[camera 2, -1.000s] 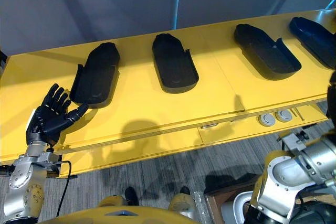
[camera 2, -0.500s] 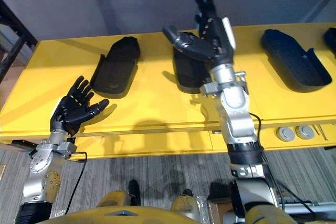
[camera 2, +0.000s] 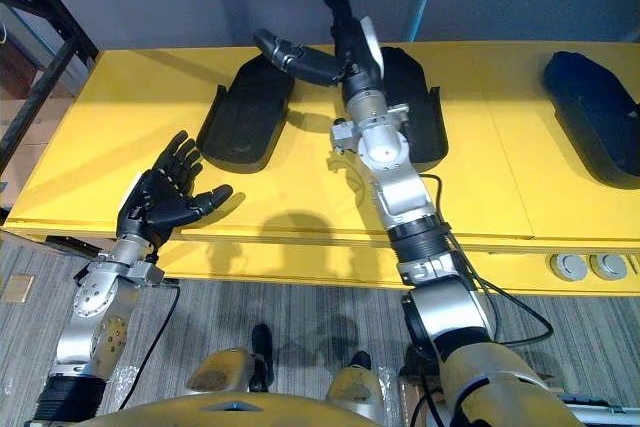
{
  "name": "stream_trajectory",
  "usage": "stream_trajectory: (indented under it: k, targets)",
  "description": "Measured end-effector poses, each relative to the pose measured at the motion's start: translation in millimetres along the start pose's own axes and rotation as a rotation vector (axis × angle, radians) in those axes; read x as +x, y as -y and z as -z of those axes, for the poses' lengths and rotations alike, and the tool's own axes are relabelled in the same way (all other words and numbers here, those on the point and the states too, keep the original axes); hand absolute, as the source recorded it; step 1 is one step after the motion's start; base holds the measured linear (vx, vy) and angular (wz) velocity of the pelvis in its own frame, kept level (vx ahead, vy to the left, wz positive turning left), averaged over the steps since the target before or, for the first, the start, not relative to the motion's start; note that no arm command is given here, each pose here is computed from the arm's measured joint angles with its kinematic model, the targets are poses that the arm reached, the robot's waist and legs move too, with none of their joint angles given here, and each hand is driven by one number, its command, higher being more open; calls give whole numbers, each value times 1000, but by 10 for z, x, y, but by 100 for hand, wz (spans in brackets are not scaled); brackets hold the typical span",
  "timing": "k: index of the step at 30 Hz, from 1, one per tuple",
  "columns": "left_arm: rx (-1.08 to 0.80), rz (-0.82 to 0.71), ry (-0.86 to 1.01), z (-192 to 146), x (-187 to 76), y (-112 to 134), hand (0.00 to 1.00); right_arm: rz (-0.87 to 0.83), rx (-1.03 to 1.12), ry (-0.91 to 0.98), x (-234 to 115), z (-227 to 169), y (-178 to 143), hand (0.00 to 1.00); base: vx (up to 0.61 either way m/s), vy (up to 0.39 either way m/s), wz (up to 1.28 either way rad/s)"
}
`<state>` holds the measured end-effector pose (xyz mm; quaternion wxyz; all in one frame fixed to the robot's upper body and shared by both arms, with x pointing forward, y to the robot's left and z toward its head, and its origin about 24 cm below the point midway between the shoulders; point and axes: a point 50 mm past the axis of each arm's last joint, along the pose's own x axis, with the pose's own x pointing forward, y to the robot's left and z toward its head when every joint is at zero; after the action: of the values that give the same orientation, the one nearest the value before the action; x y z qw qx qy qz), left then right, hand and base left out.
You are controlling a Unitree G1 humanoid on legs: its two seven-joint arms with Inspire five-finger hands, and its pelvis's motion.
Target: Walk over and take three plastic housings, then place them on the shelf
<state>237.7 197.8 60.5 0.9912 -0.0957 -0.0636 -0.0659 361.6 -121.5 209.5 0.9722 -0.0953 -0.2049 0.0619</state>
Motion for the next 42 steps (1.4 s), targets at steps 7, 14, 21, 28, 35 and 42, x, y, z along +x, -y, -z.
stream_trajectory:
  k: [7,14,21,28,35,42]
  targets:
    - [1,-10,55,-100,64,50,100,-65,-5,-15,114,-79,-160,100,-37,-13,0]
    - [0,-26,92,-175,122,79,100,-148,-33,-75,188,-92,-361,100,-32,-27,4]
    - [1,-24,129,-257,179,112,100,-120,-77,-163,226,-8,-346,100,-25,-9,2]
    - [17,-47,136,-263,182,124,100,-36,-110,-128,265,-41,-283,100,0,0,0]
    - [-2,-51,138,-246,184,154,100,-16,-76,23,319,-281,-288,100,0,0,0]
    - [-3,-49,138,-245,184,157,100,4,-79,-36,328,-226,-251,100,0,0,0]
